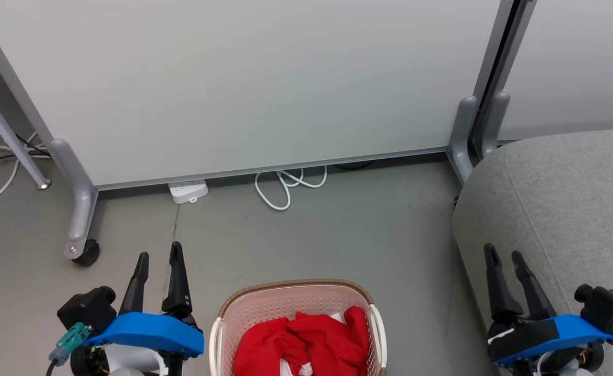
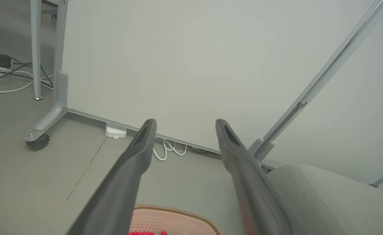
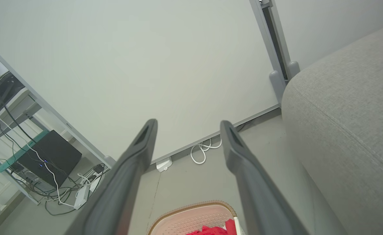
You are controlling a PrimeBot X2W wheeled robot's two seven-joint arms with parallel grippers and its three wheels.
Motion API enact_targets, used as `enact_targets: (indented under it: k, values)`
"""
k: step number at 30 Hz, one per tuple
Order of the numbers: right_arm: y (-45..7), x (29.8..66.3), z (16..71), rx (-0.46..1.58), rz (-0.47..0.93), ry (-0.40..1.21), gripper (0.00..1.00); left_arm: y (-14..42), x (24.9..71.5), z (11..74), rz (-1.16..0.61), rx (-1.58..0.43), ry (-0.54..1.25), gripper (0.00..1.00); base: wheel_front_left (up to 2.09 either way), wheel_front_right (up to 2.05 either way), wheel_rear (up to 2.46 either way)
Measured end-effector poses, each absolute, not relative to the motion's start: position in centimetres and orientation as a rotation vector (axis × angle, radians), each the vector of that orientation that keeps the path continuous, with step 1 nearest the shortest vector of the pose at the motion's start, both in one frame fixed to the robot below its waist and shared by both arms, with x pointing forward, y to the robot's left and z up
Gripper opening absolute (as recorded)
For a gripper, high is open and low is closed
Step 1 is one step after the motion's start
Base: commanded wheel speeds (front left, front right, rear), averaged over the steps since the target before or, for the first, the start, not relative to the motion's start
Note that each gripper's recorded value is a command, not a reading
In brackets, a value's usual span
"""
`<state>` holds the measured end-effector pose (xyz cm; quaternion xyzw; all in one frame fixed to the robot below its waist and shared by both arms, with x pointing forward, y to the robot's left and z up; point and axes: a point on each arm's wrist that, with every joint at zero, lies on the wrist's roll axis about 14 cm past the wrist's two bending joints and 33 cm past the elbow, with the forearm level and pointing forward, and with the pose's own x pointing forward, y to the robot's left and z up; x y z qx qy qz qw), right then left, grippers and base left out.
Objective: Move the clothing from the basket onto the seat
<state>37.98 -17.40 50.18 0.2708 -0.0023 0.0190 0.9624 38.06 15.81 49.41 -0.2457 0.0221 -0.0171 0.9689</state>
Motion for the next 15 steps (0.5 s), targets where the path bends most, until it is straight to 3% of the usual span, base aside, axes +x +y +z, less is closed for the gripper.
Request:
enact_targets:
  k: [15]
  values:
    - [-16.65, 37.97, 50.48, 0.379, 0.074, -0.024, 1.00, 15.24, 37.86, 49.58, -0.066, -0.334, 0.022, 1.00, 0.00, 0.00, 0.00]
